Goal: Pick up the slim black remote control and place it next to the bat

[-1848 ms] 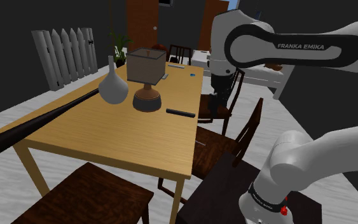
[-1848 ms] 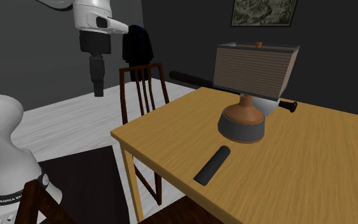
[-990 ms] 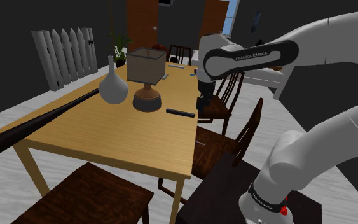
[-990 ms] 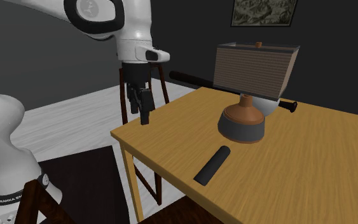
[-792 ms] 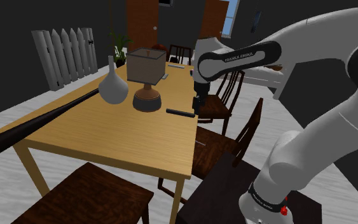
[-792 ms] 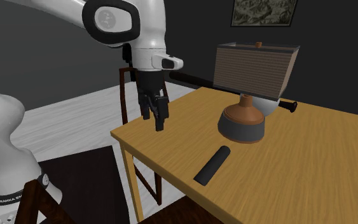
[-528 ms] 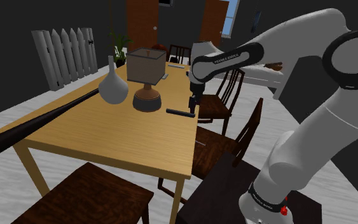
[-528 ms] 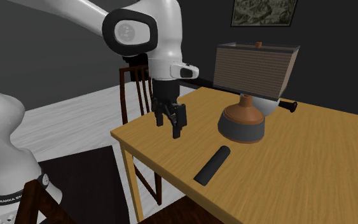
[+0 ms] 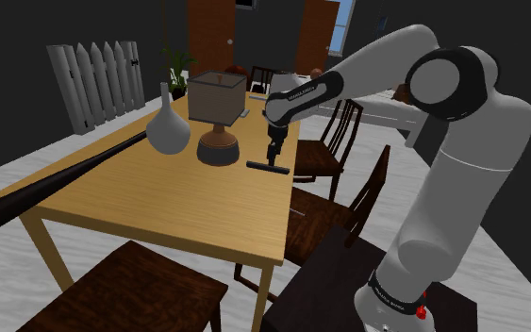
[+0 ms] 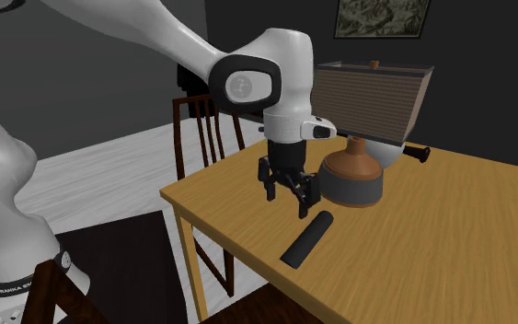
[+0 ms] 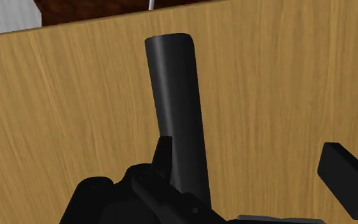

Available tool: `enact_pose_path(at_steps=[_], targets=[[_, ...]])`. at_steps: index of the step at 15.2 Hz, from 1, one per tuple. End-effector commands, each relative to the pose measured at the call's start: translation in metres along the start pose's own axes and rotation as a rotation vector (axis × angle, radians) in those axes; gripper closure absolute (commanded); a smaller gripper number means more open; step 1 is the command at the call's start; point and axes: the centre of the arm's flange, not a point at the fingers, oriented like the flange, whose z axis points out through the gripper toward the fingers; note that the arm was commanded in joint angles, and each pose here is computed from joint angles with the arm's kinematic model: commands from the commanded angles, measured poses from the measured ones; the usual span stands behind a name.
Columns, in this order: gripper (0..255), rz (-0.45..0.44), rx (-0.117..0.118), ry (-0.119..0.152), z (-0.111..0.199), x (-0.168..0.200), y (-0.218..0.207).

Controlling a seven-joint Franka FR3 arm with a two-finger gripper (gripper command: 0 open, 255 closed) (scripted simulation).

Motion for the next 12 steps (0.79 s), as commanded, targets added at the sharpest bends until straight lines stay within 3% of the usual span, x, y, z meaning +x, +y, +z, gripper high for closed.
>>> enact_pose_path(at_steps=[1,5,12], targets=[[0,-0.027,0.0,0.013,0.012,0.017,0.016],[0,-0.069,0.001,0.033,0.031,0.047,0.039],[0,-0.069,0.001,0.033,0.071,0.048,0.038]])
